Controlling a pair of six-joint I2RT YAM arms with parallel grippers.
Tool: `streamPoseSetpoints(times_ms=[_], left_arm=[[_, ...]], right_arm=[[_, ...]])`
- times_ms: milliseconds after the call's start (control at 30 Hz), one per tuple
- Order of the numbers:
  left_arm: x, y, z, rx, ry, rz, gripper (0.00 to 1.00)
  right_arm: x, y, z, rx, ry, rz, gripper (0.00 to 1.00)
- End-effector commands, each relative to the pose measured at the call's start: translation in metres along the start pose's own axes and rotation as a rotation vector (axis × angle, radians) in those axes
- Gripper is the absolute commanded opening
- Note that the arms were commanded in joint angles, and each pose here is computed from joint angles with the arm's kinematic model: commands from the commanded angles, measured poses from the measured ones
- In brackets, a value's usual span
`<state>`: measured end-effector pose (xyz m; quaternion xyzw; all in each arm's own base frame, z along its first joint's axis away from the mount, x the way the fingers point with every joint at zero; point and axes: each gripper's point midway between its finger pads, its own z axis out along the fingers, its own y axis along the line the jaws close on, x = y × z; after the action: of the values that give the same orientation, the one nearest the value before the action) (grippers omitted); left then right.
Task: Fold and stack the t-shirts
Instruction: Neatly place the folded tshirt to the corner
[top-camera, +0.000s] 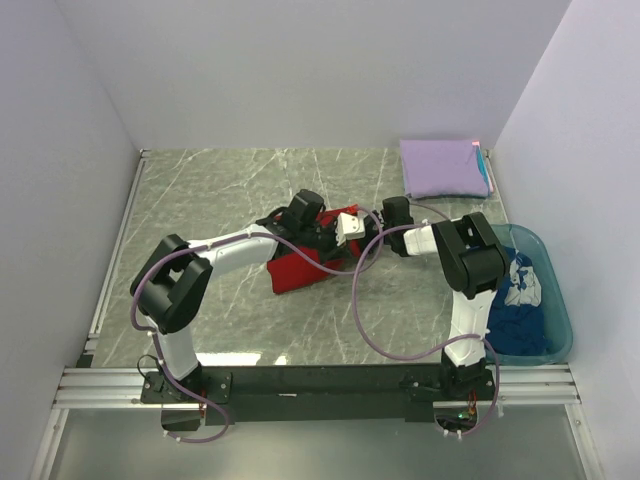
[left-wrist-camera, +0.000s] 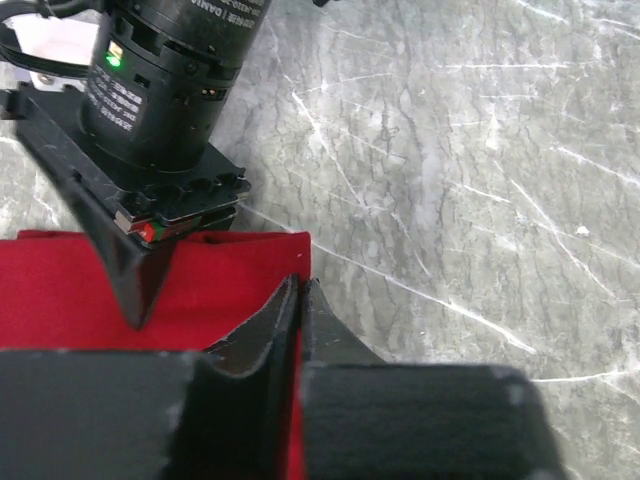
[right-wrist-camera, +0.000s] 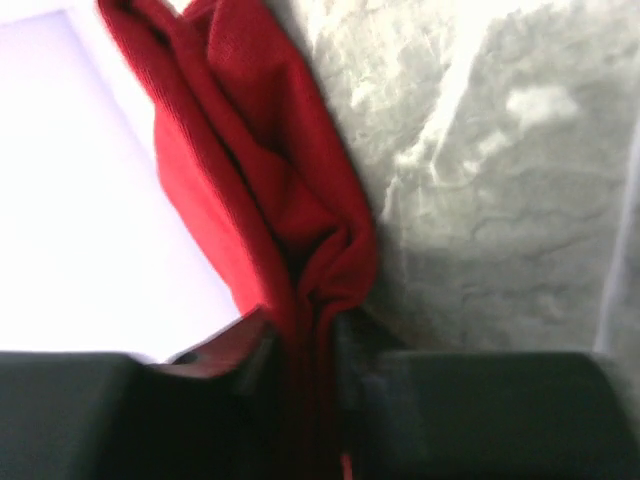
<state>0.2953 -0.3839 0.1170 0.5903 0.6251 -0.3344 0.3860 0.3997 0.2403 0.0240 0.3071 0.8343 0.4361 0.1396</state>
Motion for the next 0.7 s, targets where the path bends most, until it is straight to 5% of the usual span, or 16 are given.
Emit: streamPoseSetpoints(times_ms=[0, 33, 133, 267, 433, 567, 667], left_arm=[[-0.020, -0.004, -0.002, 0.032, -0.048, 0.023, 0.09], [-0.020, -0.005, -0.004, 0.030, -0.046, 0.020, 0.23], [-0.023, -0.001, -0.020, -0.001, -0.053, -0.018, 0.43], [-0.019, 0.019, -0.055, -0.071, -0.055, -0.145, 0.50], [0.002, 0.031, -0.093, -0.143, 0.008, -0.280, 0.62], [0.016, 0.043, -0.117, -0.217, 0.032, -0.337, 0.94], [0.026, 0.047, -0.126, -0.261, 0.071, -0.373, 0.99]], right_arm=[[-0.015, -0.003, 0.008, 0.027, -0.067, -0.044, 0.22], [-0.016, 0.003, 0.006, 0.019, -0.071, -0.070, 0.16], [-0.028, 0.021, 0.000, 0.034, -0.078, -0.219, 0.00], [-0.057, 0.051, -0.010, 0.095, -0.111, -0.587, 0.00], [-0.110, 0.092, -0.025, 0.159, -0.175, -0.853, 0.00], [-0.151, 0.103, -0.036, 0.222, -0.220, -1.045, 0.00], [-0.182, 0.115, -0.041, 0.270, -0.275, -1.154, 0.00]])
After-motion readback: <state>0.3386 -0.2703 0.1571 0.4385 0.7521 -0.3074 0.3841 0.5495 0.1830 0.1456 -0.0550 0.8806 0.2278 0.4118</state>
